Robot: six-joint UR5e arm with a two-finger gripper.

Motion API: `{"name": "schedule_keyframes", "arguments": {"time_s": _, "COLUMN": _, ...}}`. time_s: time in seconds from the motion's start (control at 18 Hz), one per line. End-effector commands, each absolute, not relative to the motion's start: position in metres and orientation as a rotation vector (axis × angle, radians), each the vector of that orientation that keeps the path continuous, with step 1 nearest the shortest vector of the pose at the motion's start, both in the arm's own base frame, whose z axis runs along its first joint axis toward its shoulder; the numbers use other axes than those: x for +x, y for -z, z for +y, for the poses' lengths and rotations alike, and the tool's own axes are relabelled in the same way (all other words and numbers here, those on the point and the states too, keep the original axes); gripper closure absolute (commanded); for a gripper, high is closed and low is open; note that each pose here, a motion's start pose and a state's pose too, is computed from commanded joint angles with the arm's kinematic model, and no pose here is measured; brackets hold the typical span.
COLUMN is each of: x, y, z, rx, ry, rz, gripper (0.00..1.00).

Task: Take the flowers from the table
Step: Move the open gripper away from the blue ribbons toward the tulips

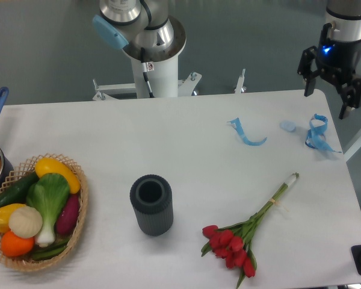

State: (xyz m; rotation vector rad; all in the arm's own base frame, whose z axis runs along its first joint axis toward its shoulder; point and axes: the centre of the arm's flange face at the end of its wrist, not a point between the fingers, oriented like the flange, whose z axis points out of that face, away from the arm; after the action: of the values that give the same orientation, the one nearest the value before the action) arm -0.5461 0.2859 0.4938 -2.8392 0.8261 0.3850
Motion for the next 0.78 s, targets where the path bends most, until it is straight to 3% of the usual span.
{"name": "schedule_keyframes", "arguments": {"time_s": 0.78, "x": -0.535, "y": -0.453, "z": 0.312, "rx": -2.800, "ry": -0.258, "rz": 0.718, "gripper": 0.00}}
